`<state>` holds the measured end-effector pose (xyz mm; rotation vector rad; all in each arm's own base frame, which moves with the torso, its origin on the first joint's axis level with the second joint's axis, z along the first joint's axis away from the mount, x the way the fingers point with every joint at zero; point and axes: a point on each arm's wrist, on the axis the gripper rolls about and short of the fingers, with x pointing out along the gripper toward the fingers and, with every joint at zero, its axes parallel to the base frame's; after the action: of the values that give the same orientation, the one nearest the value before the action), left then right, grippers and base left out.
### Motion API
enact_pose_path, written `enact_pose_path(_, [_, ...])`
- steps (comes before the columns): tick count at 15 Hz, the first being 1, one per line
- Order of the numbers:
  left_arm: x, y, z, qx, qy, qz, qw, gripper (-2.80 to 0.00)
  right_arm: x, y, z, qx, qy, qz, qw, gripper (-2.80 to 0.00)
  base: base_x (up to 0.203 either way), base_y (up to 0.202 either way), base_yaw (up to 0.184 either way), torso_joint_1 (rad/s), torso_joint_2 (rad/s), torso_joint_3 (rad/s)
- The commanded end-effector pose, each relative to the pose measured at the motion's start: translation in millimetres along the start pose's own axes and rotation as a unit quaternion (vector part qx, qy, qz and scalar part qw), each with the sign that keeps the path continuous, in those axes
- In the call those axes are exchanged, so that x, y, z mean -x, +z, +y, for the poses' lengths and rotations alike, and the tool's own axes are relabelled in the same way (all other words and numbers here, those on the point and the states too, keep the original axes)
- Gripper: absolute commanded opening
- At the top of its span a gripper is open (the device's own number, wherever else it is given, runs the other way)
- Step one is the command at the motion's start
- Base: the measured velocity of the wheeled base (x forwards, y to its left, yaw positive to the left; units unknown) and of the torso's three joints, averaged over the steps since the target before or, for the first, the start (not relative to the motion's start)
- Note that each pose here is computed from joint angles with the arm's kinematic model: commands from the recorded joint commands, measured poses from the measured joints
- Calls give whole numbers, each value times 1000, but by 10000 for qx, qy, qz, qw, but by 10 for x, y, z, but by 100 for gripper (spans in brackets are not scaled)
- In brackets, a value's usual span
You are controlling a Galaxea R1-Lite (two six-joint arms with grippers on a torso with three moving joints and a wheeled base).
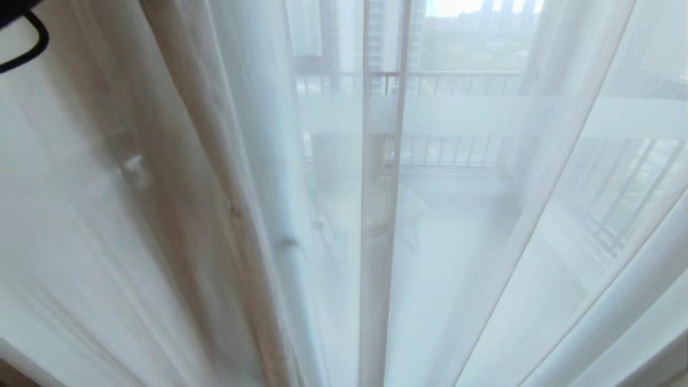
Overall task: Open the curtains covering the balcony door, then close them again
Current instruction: Close the inner curtains on both sides
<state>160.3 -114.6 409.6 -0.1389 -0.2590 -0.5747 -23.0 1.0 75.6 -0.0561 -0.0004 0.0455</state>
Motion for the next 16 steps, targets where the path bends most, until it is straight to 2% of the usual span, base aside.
enact_pose_path(1, [-154,-147,-159,84,-336,238,9991,-280,0,0,0,3,3,3,10000,-280,0,0,0,0,0,0])
enact_pose_path(6, [-424,-400,-472,171,-865,607,9943,-280,0,0,0,-3,3,3,10000,-280,0,0,0,0,0,0])
enact_pose_path(9, [-523,-490,-583,190,-1022,719,9920,-280,0,0,0,3,3,3,10000,-280,0,0,0,0,0,0])
enact_pose_path(13, [-536,-501,-559,183,-945,728,9927,-280,0,0,0,3,3,3,10000,-280,0,0,0,0,0,0])
enact_pose_path(16, [-490,-402,-391,131,-660,578,9961,-280,-1,-3,0,-2,3,8,10000,-280,0,0,0,0,0,0])
